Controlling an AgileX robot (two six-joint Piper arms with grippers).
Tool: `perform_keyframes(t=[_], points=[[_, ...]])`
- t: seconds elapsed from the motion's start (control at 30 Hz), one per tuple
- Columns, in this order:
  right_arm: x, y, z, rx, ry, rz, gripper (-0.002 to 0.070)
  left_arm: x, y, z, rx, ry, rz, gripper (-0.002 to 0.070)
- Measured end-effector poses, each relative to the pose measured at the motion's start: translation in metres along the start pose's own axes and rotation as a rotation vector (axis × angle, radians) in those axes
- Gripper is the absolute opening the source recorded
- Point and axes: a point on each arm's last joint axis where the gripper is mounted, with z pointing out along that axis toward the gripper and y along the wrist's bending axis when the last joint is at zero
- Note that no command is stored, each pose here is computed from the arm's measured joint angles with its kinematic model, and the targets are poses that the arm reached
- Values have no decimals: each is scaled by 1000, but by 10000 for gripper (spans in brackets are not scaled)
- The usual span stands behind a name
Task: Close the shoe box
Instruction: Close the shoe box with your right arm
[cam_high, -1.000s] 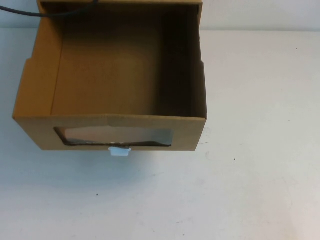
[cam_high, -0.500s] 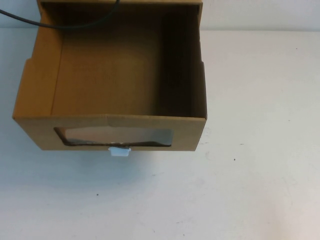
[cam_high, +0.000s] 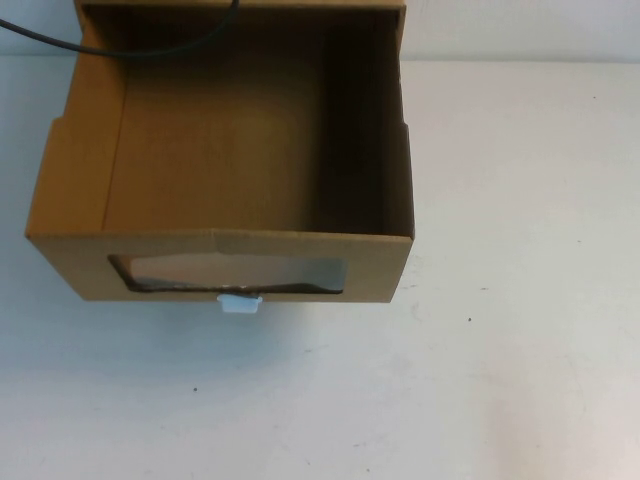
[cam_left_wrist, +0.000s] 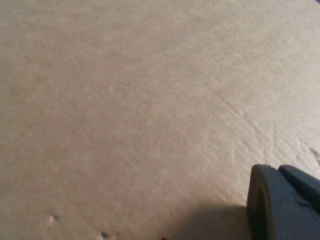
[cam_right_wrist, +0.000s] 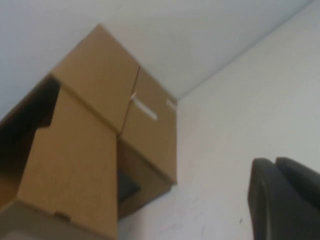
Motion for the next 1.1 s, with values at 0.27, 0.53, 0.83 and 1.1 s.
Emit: perform_keyframes(t=[0.27, 0.53, 0.83, 1.1], points=[[-35, 53, 16, 52, 530, -174, -12, 0, 0, 1, 0, 1, -10, -5], [-77, 92, 76, -10, 786, -341, -11, 0, 0, 1, 0, 1, -33, -5], [-71, 151, 135, -282, 910, -433, -11, 1, 0, 1, 2, 4, -37, -5], [-12, 220, 142, -426, 993, -614, -11, 1, 0, 1, 5, 3, -40, -5]])
